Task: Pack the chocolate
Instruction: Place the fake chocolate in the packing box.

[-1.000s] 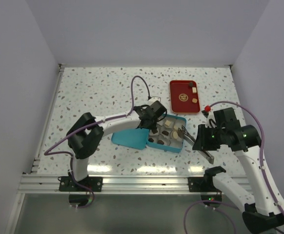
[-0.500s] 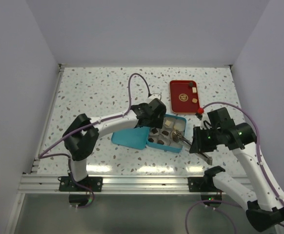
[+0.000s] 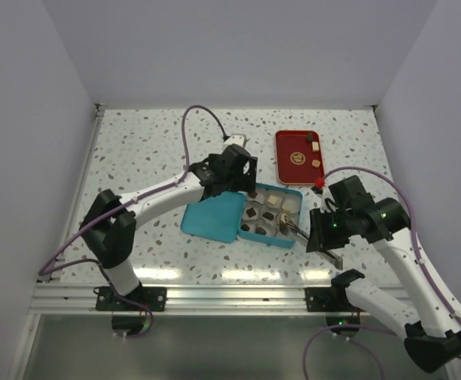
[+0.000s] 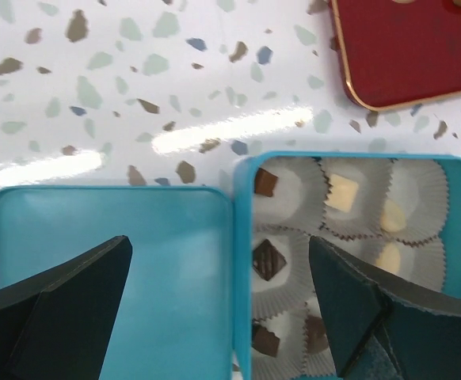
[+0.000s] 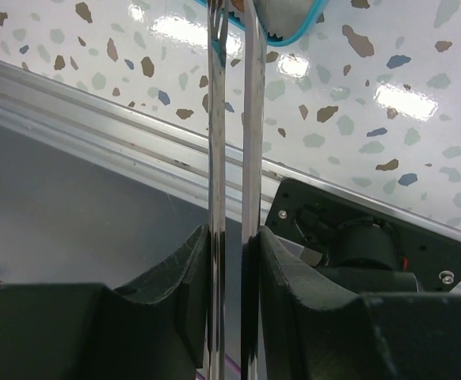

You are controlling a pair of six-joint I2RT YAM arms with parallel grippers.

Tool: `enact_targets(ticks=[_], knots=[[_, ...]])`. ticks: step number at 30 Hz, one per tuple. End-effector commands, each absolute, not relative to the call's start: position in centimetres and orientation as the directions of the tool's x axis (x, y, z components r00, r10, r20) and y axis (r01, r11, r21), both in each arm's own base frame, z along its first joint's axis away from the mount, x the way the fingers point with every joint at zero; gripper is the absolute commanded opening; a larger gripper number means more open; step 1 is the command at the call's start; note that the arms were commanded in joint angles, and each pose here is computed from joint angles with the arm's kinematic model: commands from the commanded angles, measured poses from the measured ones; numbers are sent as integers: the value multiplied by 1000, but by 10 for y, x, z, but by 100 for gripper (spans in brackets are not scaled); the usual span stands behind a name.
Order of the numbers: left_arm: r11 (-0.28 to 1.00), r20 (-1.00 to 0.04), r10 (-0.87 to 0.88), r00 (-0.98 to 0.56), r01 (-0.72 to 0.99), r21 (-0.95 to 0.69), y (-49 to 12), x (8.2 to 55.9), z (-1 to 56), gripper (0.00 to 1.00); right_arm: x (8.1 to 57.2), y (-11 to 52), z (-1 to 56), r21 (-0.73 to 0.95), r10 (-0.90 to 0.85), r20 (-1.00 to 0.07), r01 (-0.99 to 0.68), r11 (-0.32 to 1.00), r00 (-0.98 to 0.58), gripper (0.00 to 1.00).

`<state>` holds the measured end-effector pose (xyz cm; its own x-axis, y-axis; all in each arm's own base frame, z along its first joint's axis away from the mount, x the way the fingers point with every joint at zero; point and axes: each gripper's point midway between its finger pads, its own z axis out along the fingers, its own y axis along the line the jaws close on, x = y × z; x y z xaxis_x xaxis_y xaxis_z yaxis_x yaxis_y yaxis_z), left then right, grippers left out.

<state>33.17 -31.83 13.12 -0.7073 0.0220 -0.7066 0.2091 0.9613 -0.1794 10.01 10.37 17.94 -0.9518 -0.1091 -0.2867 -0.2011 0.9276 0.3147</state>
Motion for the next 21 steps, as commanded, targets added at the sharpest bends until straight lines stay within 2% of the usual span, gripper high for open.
enact_targets(ticks=[1, 9, 21], knots=[[963, -767, -33, -641, 184, -195, -296, 351, 160, 100, 49, 80, 173, 247, -122, -63, -134, 960, -991, 24], [966, -755, -32, -655, 173, -191, -291, 353, 150, 100, 52, 79, 174, 233, -118, -69, -131, 964, -991, 35], [966, -737, -22, -675, 177, -190, -293, 351, 138, 100, 55, 77, 175, 220, -110, -83, -126, 967, -991, 38]])
